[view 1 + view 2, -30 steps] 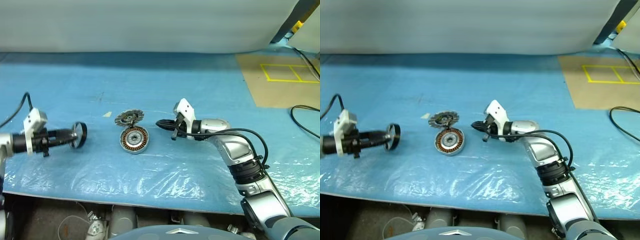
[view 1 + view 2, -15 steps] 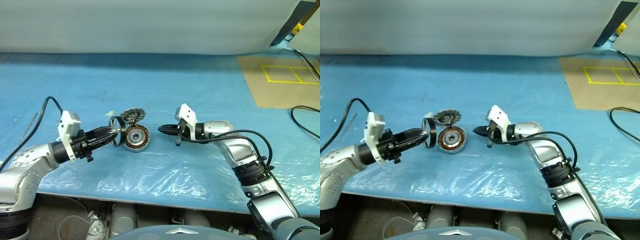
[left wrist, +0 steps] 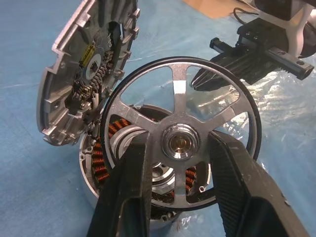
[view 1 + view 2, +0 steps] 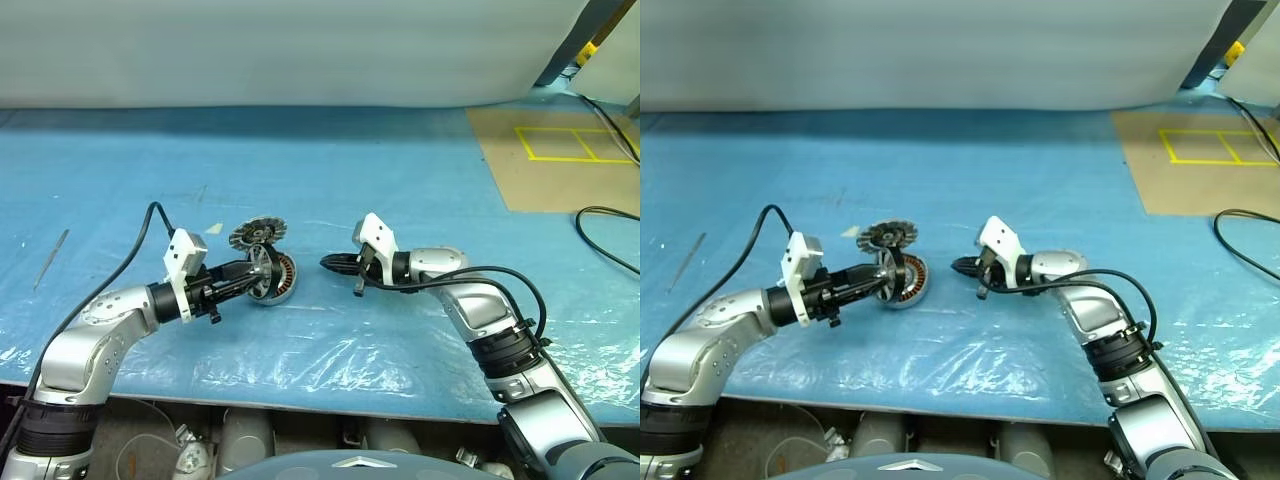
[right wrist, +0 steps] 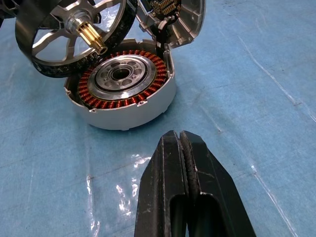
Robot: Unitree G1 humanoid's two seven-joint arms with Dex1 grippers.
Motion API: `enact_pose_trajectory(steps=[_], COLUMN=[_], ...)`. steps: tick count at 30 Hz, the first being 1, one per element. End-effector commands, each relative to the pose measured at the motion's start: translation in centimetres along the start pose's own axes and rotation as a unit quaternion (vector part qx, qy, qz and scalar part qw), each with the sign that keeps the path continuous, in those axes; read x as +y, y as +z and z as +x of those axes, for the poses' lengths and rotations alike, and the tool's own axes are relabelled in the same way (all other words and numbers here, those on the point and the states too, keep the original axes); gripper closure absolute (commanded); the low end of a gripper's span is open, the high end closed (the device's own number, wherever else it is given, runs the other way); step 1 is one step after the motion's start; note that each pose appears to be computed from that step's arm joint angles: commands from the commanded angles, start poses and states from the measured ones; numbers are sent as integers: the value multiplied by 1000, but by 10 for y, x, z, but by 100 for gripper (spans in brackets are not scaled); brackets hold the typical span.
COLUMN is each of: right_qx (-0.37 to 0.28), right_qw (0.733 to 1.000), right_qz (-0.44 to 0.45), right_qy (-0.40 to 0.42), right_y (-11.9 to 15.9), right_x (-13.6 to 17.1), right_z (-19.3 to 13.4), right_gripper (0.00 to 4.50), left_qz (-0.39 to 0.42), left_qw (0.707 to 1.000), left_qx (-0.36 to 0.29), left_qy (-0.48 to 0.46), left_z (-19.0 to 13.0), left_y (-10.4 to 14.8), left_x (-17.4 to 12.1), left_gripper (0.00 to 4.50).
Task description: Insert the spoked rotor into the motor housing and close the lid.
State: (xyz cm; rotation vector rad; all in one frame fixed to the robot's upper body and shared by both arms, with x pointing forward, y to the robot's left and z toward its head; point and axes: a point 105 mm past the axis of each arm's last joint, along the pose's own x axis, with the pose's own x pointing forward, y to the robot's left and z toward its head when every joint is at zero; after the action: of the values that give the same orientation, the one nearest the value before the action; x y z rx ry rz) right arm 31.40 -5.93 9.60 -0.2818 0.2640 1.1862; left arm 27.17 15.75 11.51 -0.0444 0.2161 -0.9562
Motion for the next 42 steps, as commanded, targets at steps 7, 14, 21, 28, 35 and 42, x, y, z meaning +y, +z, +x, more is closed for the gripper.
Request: enact_pose_trajectory(steps=[7, 14, 21, 28, 35, 42], right_qx=[-12, -8, -6, -6, -6, -4], right_qw=[1000, 1000, 1000, 1000, 1000, 999], right_qz=[-20, -21, -24, -27, -30, -33], right_qy=[3, 6, 5, 3, 0, 0], right_y=[10, 9, 9, 10, 10, 10], right_x=[4, 5, 4, 3, 2, 1], right_z=[-1, 0, 1, 2, 2, 3], right_gripper=[450, 450, 450, 450, 450, 450], left_qz=[36, 34, 36, 47, 66, 24], left_qw=[999, 998, 997, 995, 993, 999], left_qx=[8, 37, 63, 75, 77, -13], left_qy=[24, 29, 27, 35, 67, 40], left_z=[-5, -6, -5, -3, 0, 10], left_y=[10, 1, -11, -15, -10, 13], left_x=[6, 5, 5, 11, 23, 12], left_gripper=[308, 308, 308, 308, 86, 45])
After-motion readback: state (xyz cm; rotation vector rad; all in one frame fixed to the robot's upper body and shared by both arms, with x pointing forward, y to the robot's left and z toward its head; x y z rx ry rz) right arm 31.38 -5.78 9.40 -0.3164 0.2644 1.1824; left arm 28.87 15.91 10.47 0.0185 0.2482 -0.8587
